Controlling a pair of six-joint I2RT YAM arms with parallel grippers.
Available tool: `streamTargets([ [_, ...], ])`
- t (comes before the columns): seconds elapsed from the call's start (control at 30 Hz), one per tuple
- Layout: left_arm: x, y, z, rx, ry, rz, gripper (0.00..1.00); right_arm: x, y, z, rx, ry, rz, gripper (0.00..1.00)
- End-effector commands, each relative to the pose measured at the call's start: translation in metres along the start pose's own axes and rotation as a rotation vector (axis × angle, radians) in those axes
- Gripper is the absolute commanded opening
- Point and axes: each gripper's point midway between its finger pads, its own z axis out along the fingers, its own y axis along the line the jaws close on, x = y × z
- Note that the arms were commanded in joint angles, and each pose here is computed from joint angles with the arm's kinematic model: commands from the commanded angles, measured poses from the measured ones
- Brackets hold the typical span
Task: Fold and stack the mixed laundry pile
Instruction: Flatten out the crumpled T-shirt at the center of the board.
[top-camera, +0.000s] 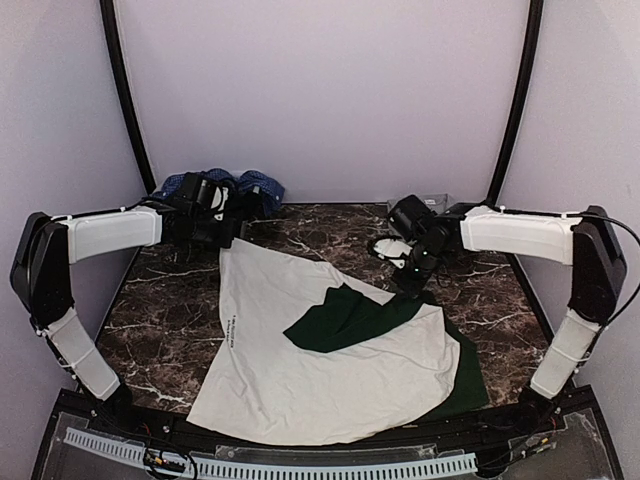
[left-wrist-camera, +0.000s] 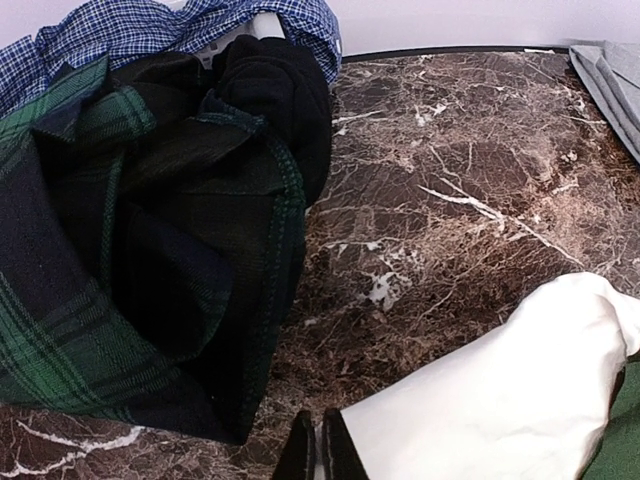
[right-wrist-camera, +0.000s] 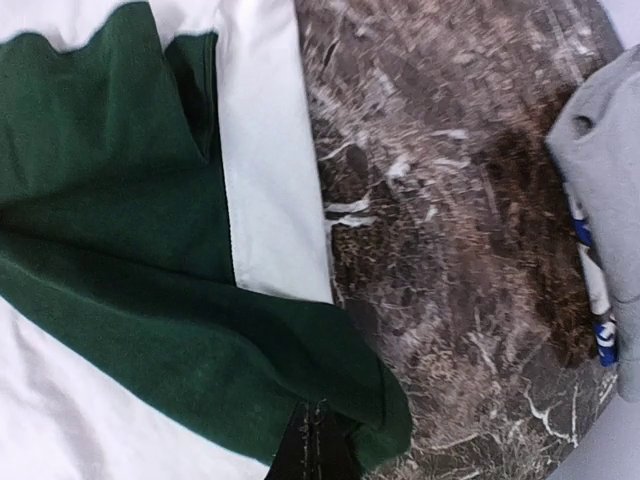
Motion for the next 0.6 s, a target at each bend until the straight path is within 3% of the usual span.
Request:
streamTargets([
  [0.0, -0.011, 0.014, -0.014, -0.039, -0.034, -0.030, 0.00, -0.009, -0.001, -0.044, 0.016, -0.127, 0.070, 0.00],
  [0.17, -0.009, 0.013, -0.016, -0.021, -0.036, -0.041, 0.00, 0.010, 0.052, -0.040, -0.083, -0.060, 0.019, 0.00],
  [0.2, -0.009, 0.012, -0.016, -0.015, -0.037, -0.041, 0.00, 0.012, 0.057, -0.037, -0.076, -0.050, 0.008, 0.04],
  [0.23, -0.009, 0.010, -0.015, -0.005, -0.035, -0.041, 0.00, 0.011, 0.059, -0.033, -0.059, -0.051, -0.005, 0.16],
  [0.3, -0.010, 0.009, -0.014, 0.004, -0.038, -0.041, 0.00, 0.003, 0.059, -0.026, -0.040, -0.057, -0.032, 0.23],
  [0.47, -0.012, 0.007, -0.015, 0.011, -0.038, -0.036, 0.00, -0.027, 0.069, -0.015, -0.078, -0.094, -0.130, 0.27],
  [0.57, -0.012, 0.006, -0.015, 0.017, -0.037, -0.036, 0.00, -0.028, 0.069, 0.001, -0.062, -0.050, -0.186, 0.27],
])
